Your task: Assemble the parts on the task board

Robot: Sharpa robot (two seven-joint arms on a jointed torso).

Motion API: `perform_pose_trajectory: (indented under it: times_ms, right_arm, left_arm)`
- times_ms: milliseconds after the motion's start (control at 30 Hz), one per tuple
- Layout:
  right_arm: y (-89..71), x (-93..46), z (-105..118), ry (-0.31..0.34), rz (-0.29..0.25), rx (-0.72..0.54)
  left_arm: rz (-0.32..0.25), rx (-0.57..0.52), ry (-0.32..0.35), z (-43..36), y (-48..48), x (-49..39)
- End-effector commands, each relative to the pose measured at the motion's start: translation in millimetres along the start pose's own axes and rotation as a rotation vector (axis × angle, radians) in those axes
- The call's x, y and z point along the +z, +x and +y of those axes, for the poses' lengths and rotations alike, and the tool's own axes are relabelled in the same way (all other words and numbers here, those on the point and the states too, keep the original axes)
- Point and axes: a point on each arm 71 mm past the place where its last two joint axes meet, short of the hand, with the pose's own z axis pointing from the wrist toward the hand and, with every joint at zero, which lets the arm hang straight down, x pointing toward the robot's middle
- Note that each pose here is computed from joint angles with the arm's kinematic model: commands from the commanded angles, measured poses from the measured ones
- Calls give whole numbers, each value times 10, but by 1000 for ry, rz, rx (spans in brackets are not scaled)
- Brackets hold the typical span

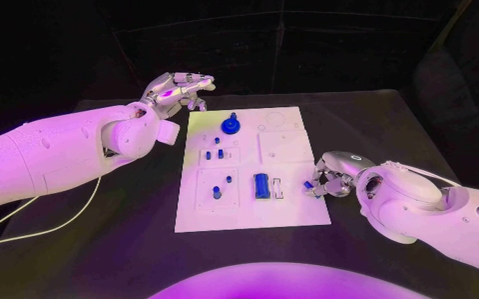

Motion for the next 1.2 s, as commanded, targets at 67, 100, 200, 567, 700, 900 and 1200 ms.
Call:
perform_pose_trajectory:
  times_ms: [67, 100, 200, 567, 700, 900, 1200]
  right_arm:
    - [133, -5, -10, 4, 75, -80]
    - [139, -3, -7, 2, 78, -93]
    - [145, 8, 13, -10, 75, -156]
    - [103, 11, 97, -40, -4, -241]
    - [84, -31, 135, -51, -21, -171]
    - [39, -109, 194, -65, -61, -25]
    - [12, -162, 250, -49, -78, 151]
  left_arm:
    - [11, -3, 8, -15, 5, 0]
    - [11, -4, 8, -15, 5, -1]
    - [12, -4, 8, -15, 5, -2]
    - [10, -3, 8, -17, -2, -7]
    - [10, -4, 8, -16, -2, -6]
    - [12, -4, 8, -14, 5, -3]
    - [14, -5, 8, -12, 16, 1]
